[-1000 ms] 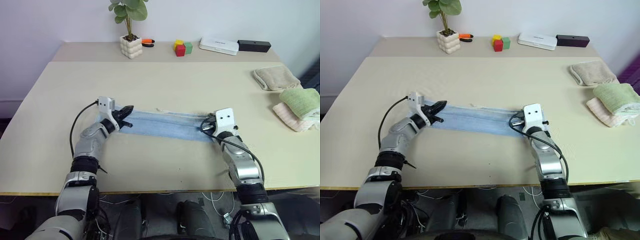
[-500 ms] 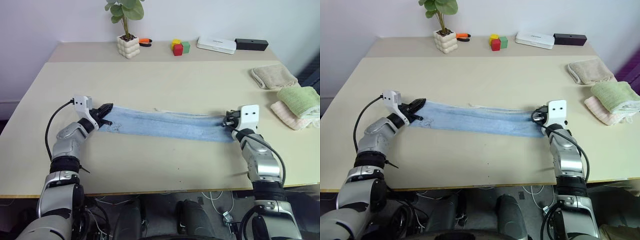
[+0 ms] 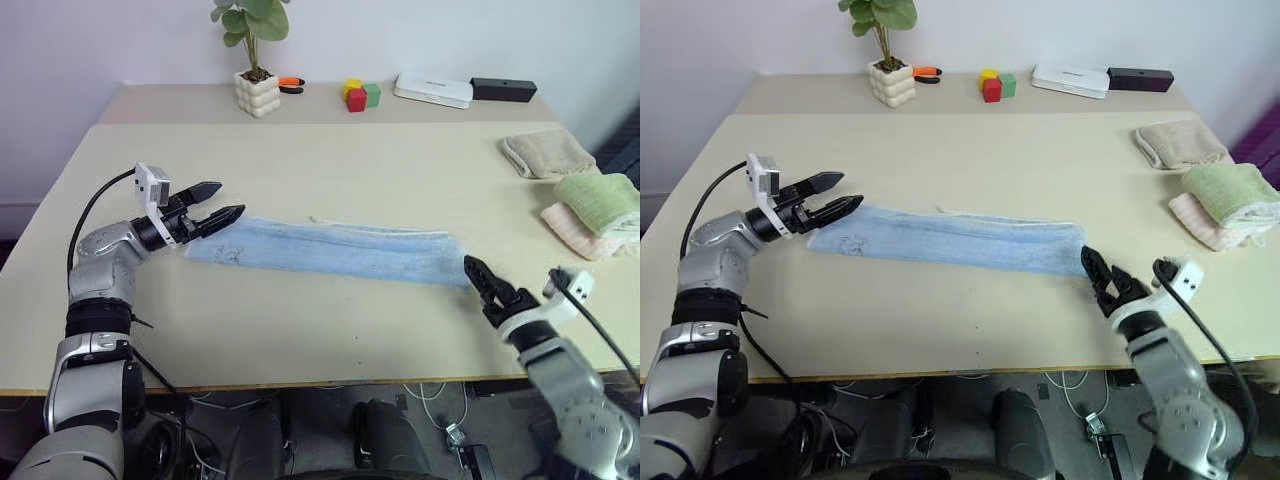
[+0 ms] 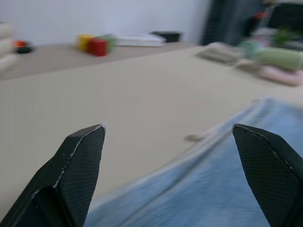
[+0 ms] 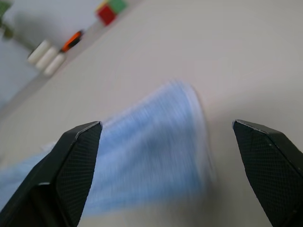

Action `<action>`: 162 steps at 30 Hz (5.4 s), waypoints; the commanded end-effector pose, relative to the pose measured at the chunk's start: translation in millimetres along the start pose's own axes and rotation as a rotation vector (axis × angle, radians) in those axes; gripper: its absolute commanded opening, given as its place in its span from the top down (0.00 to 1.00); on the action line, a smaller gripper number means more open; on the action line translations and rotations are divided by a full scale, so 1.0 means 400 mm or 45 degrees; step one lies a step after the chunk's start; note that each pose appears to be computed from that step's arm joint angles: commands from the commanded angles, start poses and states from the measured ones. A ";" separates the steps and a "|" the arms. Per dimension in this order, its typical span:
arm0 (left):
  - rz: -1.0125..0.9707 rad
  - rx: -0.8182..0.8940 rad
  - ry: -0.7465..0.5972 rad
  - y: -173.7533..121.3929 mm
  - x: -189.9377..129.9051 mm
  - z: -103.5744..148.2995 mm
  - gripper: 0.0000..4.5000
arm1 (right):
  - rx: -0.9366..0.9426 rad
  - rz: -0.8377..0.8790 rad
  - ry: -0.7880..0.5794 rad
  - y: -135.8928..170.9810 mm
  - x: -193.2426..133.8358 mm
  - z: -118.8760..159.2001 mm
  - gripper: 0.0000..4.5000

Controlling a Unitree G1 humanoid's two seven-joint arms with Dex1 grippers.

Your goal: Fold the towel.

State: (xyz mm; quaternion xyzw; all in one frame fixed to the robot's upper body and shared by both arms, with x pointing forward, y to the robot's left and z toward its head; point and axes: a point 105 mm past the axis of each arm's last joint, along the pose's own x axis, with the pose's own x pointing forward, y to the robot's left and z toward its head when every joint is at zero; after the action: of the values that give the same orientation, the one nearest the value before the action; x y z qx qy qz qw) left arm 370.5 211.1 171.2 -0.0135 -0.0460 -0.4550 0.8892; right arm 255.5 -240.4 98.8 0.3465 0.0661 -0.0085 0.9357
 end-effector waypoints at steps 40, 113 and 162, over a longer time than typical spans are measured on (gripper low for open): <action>-0.338 0.047 0.081 -0.098 -0.060 0.036 0.00 | -0.148 -0.142 0.020 -0.017 0.173 0.050 0.98; -0.251 0.086 0.037 -0.099 -0.037 0.028 0.00 | -1.032 0.840 -0.003 0.412 0.292 -0.049 0.77; 0.478 -1.004 -0.081 -0.184 -0.133 -0.055 0.00 | -1.339 1.444 0.301 0.419 0.093 0.000 0.01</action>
State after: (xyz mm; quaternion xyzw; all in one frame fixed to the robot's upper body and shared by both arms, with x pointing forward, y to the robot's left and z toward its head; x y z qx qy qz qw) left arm 285.4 210.1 129.0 -0.3720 0.1245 -0.2739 0.8781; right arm 307.1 -114.2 193.2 -0.1592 -0.0063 0.5369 0.8285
